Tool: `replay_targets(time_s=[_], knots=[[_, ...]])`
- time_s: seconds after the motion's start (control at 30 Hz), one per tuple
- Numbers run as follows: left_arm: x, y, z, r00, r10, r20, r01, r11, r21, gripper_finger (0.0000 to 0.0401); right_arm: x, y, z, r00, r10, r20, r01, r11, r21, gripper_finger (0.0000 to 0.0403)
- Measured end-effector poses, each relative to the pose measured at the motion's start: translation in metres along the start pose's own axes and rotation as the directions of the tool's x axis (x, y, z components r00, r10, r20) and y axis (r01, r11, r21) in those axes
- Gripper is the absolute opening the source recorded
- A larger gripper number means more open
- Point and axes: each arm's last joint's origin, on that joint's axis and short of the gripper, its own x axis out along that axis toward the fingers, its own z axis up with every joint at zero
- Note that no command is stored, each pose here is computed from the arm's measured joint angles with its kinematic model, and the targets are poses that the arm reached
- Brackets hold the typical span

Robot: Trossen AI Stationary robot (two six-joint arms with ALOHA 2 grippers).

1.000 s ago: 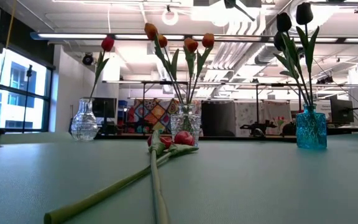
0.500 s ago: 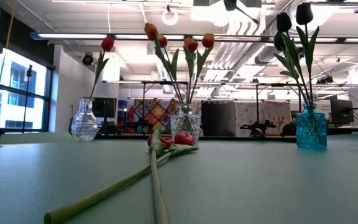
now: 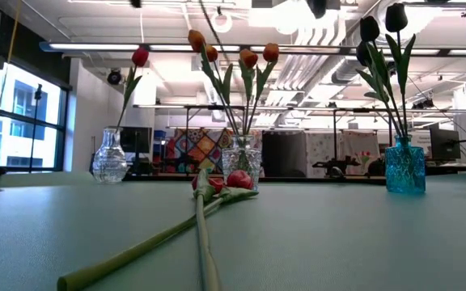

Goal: Sort flowers into vase by color
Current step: Put the pink tulip into the top left transparent vase

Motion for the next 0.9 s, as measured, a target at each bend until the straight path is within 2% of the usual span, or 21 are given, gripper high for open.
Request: replay_targets(time_s=[0.13, 0.2, 0.33, 0.43, 0.63, 0.9], knots=[[-0.035, 0.01, 0.018, 0.989, 0.145, 0.002, -0.145, 0.989, 0.009, 0.0001, -0.022, -0.014, 0.003, 0.992, -0.089, -0.089, 0.096, 0.992, 0.079, 0.0129], [-0.053, 0.017, 0.026, 0.967, 0.255, -0.016, -0.254, 0.967, 0.025, 0.0001, -0.033, -0.018, 0.007, 0.989, -0.118, -0.093, 0.126, 0.988, 0.084, 0.013], [-0.079, 0.03, 0.04, 0.877, 0.481, -0.014, -0.479, 0.874, 0.08, 0.0, -0.045, -0.022, 0.014, 0.983, -0.181, -0.037, 0.183, 0.981, 0.072, 0.013], [-0.088, 0.035, 0.052, 0.802, 0.597, 0.027, -0.596, 0.796, 0.106, 0.0, -0.048, -0.024, 0.017, 0.972, -0.234, 0.0, 0.233, 0.971, 0.049, 0.013], [-0.091, 0.044, 0.073, 0.681, 0.729, 0.066, -0.728, 0.667, 0.159, 0.0, -0.046, -0.033, 0.021, 0.962, -0.272, 0.012, 0.271, 0.961, 0.046, 0.013], [-0.085, 0.053, 0.102, 0.552, 0.831, 0.068, -0.819, 0.524, 0.235, 0.0, -0.041, -0.049, 0.027, 0.969, -0.248, -0.015, 0.249, 0.968, 0.045, 0.013]])
